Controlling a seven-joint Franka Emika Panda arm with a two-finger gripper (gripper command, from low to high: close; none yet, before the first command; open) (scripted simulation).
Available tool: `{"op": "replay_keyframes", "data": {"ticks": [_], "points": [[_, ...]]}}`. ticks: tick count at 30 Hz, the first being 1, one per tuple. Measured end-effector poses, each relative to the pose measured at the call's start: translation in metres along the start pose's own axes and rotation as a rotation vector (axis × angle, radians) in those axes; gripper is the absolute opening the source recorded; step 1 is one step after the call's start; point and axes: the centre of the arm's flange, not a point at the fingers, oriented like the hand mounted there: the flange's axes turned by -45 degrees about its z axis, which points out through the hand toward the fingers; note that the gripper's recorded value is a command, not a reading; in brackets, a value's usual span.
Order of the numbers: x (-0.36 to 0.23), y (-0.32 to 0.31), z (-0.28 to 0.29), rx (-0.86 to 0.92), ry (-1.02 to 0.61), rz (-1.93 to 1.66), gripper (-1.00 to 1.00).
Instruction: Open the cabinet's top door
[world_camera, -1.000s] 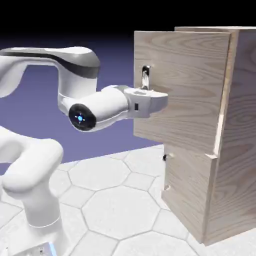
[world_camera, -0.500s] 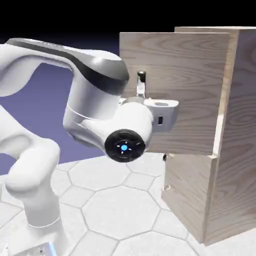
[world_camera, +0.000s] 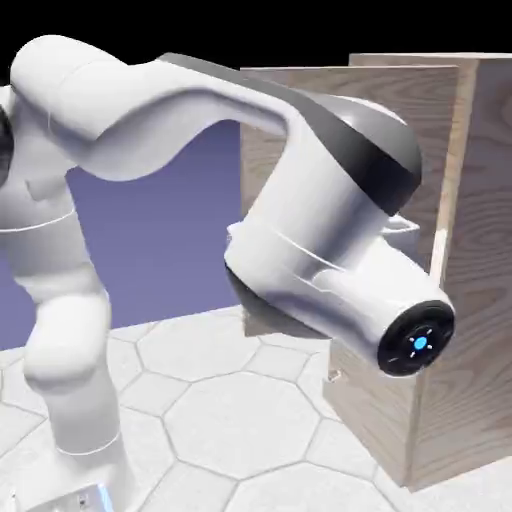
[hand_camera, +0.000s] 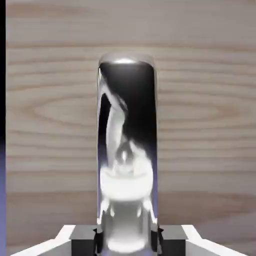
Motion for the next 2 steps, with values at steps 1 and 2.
{"op": "replay_keyframes", "data": {"ticks": [1,2], "points": [[0.0001,0.0025,-0.0041,0.018,0.0,0.0,-1.0],[0.0,0.0053,-0.0079,0.036,0.0,0.0,-1.0]]}}
